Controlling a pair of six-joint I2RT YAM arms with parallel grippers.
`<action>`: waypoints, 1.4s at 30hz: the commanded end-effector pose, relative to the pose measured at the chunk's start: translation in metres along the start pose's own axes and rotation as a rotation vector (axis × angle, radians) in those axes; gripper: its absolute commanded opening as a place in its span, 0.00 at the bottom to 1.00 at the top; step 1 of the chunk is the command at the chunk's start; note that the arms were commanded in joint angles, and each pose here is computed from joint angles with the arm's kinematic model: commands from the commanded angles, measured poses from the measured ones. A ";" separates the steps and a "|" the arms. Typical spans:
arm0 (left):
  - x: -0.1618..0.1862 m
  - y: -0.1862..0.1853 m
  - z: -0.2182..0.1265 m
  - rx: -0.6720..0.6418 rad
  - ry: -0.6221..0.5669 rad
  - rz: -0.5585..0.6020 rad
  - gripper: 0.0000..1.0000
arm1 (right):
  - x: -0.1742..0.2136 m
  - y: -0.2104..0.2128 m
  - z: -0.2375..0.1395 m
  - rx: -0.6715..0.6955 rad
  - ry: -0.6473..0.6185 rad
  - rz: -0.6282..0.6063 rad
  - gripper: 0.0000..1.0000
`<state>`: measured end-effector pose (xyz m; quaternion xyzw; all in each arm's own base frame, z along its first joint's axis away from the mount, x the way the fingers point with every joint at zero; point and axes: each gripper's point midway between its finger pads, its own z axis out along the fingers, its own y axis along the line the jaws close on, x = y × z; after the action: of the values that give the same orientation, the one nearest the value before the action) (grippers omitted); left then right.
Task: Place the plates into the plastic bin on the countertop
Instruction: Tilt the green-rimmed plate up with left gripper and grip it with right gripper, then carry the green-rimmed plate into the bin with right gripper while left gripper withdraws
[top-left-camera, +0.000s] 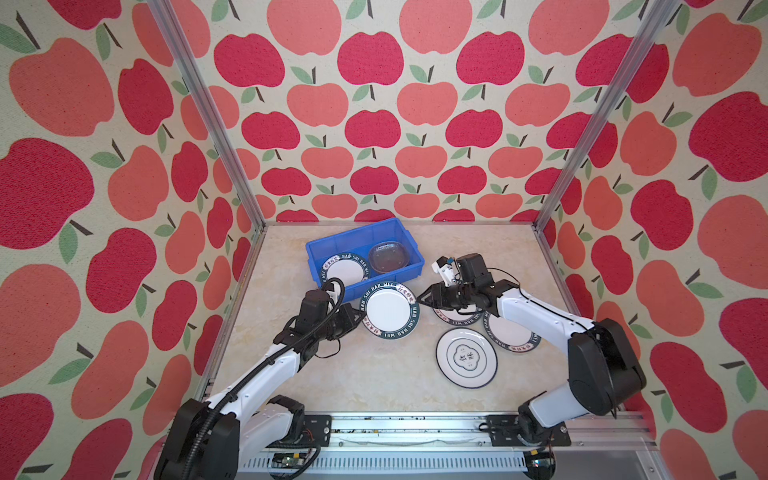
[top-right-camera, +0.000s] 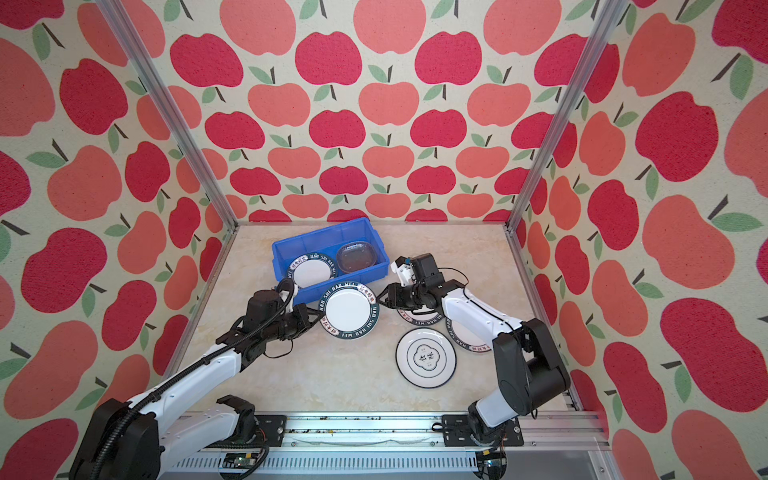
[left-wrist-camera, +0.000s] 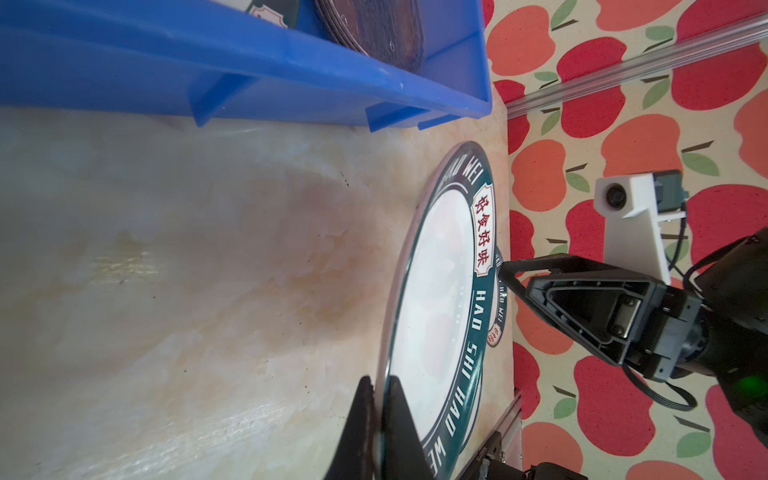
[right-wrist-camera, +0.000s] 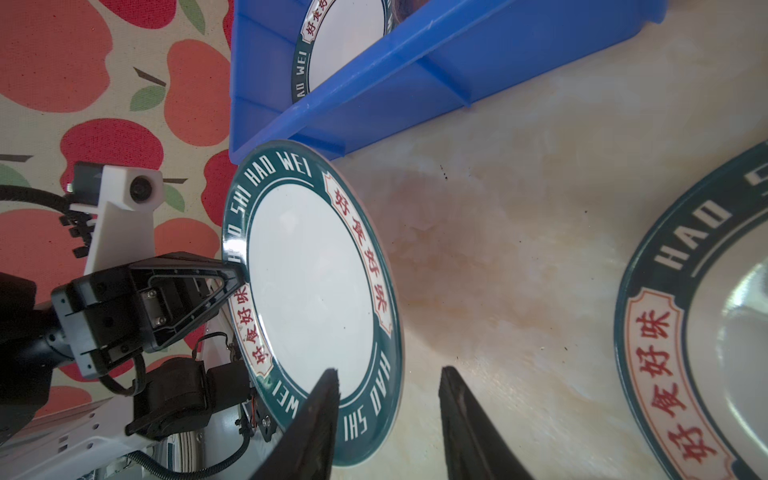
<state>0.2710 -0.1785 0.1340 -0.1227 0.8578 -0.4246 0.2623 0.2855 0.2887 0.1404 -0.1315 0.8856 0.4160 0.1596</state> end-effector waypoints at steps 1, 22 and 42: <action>-0.009 -0.022 -0.009 0.089 -0.026 -0.004 0.00 | -0.001 0.006 0.004 -0.053 0.008 0.009 0.41; -0.019 -0.023 -0.011 0.094 -0.029 -0.012 0.00 | -0.015 0.026 0.026 -0.177 0.038 0.030 0.00; -0.089 0.005 -0.104 -0.095 -0.317 0.000 0.99 | -0.150 0.069 0.053 -0.140 -0.090 0.002 0.00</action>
<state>0.2920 -0.0691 0.2166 -0.2085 0.8144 -0.3619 0.4029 0.3964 0.3816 0.2134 -0.1266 0.8361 0.5012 0.1836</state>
